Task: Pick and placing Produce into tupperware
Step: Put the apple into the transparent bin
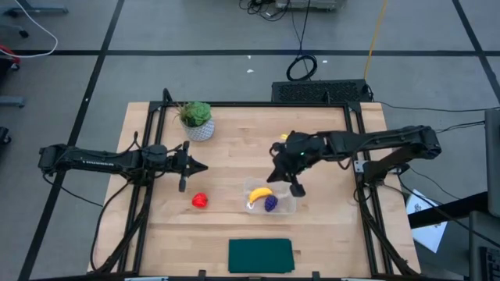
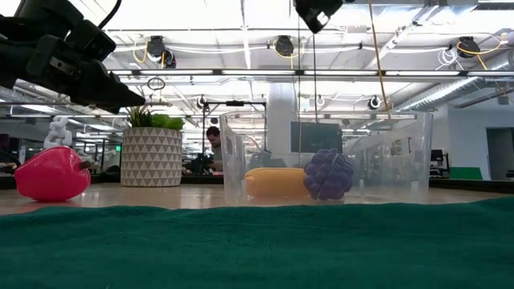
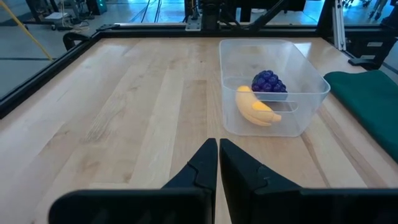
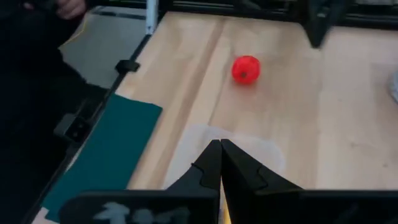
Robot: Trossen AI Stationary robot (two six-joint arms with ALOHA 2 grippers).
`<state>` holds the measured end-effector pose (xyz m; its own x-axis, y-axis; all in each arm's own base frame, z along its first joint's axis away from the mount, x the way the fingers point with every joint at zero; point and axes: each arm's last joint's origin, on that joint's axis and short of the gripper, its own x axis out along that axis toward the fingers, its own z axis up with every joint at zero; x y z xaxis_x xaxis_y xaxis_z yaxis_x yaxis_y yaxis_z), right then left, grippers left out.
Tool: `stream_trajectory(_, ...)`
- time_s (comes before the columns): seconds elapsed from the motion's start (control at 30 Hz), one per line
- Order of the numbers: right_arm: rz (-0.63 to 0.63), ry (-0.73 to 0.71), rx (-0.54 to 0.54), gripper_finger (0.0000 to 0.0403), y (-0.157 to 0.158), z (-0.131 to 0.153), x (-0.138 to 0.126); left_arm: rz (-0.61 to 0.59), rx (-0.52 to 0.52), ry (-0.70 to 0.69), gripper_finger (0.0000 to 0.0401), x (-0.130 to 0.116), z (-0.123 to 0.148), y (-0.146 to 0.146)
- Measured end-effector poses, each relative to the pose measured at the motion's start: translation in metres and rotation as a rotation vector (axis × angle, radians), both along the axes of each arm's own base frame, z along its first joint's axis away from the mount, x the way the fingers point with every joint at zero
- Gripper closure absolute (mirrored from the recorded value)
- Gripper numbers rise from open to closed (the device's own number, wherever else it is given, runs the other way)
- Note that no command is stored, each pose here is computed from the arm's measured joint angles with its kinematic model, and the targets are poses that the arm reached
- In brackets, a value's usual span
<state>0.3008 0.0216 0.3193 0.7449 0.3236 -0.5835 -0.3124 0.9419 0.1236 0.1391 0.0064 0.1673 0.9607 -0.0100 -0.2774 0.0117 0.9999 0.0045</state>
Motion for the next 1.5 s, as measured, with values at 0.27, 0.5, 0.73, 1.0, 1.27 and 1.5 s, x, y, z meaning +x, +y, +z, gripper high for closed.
stream_trajectory(0.27, -0.142, -0.105, 0.037, 0.0403, -0.031, -0.009, -0.034, 0.000, -0.001, -0.001, 0.0377, 0.000, 0.000, 0.000)
stream_trajectory(0.5, -0.176, -0.244, 0.061, 0.0403, -0.046, -0.018, -0.062, 0.000, 0.000, -0.002, 0.0377, 0.000, 0.000, 0.000)
stream_trajectory(0.73, -0.206, -0.347, 0.046, 0.0403, -0.045, -0.029, -0.087, 0.000, 0.000, -0.002, 0.0377, 0.000, 0.000, 0.000)
stream_trajectory(1.0, -0.255, -0.372, -0.038, 0.0403, -0.045, -0.035, -0.103, 0.024, 0.006, -0.001, 0.0377, 0.000, 0.000, 0.001)
stream_trajectory(1.27, -0.154, -0.447, -0.004, 0.0403, -0.042, -0.025, -0.112, 0.024, 0.004, -0.001, 0.0377, 0.000, 0.000, 0.001)
stream_trajectory(1.5, -0.181, -0.452, 0.038, 0.0403, -0.041, -0.044, -0.115, 0.025, 0.004, -0.001, 0.0377, 0.000, 0.000, 0.001)
